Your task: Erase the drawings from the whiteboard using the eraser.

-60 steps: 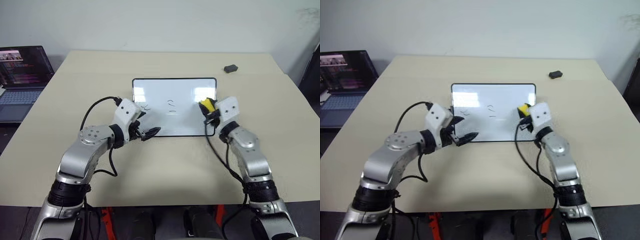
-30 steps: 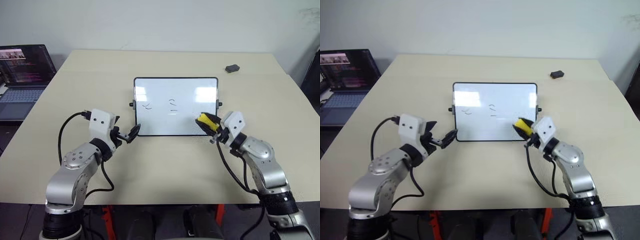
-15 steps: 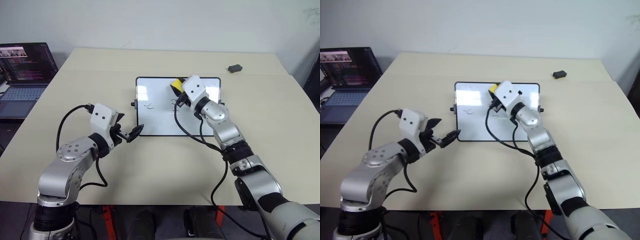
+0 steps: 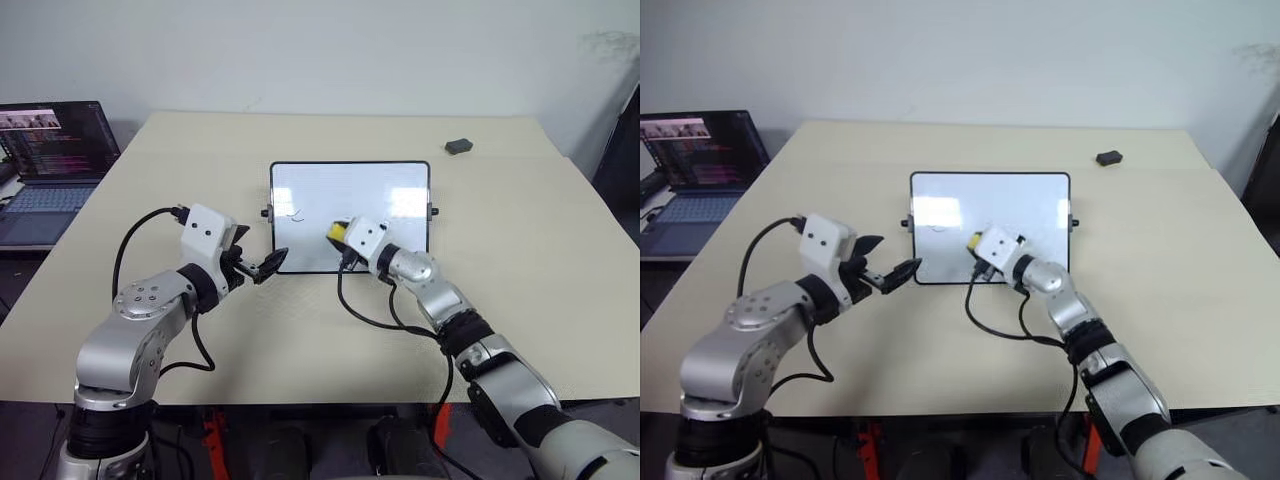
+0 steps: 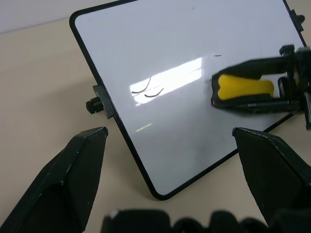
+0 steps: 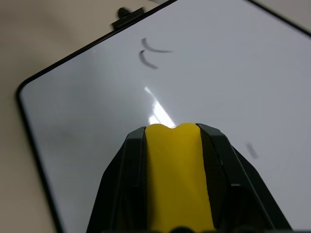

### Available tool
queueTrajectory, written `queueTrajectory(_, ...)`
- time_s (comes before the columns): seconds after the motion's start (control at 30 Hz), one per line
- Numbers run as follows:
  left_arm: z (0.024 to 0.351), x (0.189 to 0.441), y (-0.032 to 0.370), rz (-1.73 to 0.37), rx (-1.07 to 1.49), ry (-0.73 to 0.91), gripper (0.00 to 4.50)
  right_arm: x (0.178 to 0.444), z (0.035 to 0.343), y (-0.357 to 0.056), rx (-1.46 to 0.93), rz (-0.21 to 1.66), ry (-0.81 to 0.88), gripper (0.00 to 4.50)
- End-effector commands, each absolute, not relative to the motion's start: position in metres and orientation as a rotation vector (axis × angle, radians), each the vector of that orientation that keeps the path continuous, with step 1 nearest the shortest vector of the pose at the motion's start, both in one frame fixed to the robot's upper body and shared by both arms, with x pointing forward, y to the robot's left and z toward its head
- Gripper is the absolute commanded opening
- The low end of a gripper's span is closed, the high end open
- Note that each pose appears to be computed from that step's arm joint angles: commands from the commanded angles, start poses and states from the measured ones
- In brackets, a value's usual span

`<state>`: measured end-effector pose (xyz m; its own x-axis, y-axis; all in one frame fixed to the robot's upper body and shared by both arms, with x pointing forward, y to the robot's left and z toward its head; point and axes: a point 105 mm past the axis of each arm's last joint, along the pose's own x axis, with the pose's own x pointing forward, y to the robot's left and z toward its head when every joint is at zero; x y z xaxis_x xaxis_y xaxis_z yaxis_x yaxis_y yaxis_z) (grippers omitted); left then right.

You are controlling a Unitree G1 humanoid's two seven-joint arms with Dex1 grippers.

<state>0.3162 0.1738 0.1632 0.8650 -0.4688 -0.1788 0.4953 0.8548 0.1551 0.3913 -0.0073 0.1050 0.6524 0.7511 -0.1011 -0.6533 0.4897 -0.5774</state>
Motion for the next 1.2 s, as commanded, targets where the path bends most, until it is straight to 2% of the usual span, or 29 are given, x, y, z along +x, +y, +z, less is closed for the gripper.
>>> queueTrajectory(0.03,0.176,0.317,0.171,-0.517,0.226,0.095,4.5,0.394,0.128,-0.015,-0.608,0.814,-0.278,1.14)
queueTrajectory(0.2,0.175,0.317,0.172,-0.521,0.23,0.1,4.5,0.395,0.216,-0.023,-0.469,0.682,-0.594,1.14)
queueTrajectory(0.3,0.174,0.316,0.171,-0.523,0.226,0.103,4.5,0.405,0.228,-0.033,-0.46,0.612,-0.611,1.14)
queueTrajectory(0.4,0.173,0.315,0.171,-0.526,0.228,0.106,4.5,0.418,0.217,-0.042,-0.5,0.573,-0.541,1.14)
queueTrajectory(0.53,0.173,0.315,0.171,-0.526,0.23,0.107,4.5,0.423,0.173,-0.043,-0.575,0.621,-0.377,1.14)
queueTrajectory(0.63,0.173,0.315,0.172,-0.525,0.23,0.107,4.5,0.417,0.141,-0.039,-0.618,0.694,-0.27,1.14)
queueTrajectory(0.83,0.174,0.316,0.171,-0.528,0.23,0.104,4.5,0.396,0.1,-0.036,-0.72,0.814,-0.139,1.14)
queueTrajectory(0.97,0.174,0.317,0.171,-0.531,0.232,0.103,4.5,0.387,0.09,-0.037,-0.794,0.866,-0.102,1.14)
queueTrajectory(1.0,0.174,0.316,0.171,-0.531,0.233,0.104,4.5,0.386,0.092,-0.037,-0.815,0.872,-0.115,1.14)
queueTrajectory(1.07,0.173,0.316,0.171,-0.53,0.236,0.107,4.5,0.387,0.116,-0.035,-0.792,0.832,-0.223,1.14)
queueTrajectory(1.2,0.17,0.317,0.174,-0.518,0.246,0.117,4.5,0.379,0.184,-0.026,-0.596,0.78,-0.51,1.14)
